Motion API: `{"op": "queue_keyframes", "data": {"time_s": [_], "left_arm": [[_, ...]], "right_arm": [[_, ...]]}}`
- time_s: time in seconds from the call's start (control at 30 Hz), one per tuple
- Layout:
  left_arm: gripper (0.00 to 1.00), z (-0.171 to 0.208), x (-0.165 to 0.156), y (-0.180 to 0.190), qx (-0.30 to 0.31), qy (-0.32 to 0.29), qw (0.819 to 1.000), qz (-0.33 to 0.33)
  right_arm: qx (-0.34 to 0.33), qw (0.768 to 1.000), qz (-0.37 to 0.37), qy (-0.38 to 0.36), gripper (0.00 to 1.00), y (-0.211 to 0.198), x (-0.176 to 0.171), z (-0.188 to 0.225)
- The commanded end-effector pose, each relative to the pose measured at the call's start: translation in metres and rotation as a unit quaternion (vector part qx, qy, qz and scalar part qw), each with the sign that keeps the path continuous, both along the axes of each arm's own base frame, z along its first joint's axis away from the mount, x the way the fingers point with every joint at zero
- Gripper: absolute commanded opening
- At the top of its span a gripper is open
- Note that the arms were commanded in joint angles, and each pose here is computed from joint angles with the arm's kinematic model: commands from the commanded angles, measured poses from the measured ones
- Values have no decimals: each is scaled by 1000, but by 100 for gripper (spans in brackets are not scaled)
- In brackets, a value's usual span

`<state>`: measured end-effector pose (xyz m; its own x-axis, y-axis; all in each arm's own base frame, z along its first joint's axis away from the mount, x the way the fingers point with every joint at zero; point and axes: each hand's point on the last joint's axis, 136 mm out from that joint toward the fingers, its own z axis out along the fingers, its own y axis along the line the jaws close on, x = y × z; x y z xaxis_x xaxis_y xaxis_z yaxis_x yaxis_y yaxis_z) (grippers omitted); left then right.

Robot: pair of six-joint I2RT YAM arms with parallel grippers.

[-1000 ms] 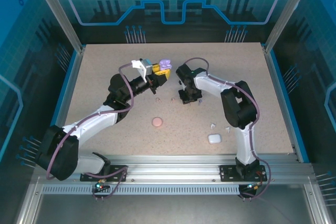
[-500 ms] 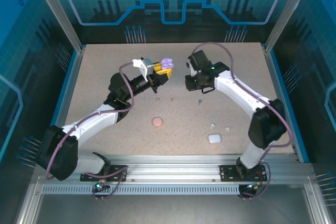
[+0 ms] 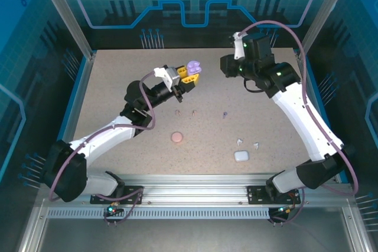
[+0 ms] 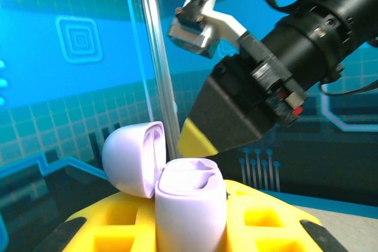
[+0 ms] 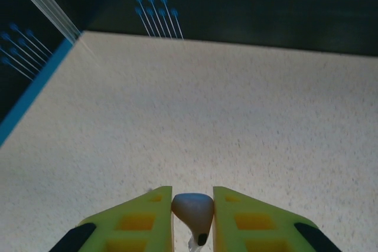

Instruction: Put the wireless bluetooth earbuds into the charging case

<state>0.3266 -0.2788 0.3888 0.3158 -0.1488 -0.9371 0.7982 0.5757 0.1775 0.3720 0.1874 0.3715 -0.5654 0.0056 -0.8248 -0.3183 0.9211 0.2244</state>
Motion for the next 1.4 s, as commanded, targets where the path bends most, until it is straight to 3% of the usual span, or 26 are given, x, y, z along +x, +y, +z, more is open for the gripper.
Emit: {"op": "queue_keyframes", "data": {"time_s": [0.0, 0.2, 0.43, 1.37], "left_arm": [[0, 30, 9, 7, -16, -78, 996, 49], [0, 34, 26, 6, -42, -90, 993, 70], [0, 27, 40, -5, -52, -79, 994, 61], [0, 22, 37, -26, -37, -66, 997, 34]], "right_arm": [[33, 997, 21, -67, 21, 0, -7, 48], [76, 987, 65, -130, 22, 10, -21, 92], [109, 973, 118, -166, 22, 24, -37, 115], [114, 972, 171, -109, 21, 77, -18, 63]]}}
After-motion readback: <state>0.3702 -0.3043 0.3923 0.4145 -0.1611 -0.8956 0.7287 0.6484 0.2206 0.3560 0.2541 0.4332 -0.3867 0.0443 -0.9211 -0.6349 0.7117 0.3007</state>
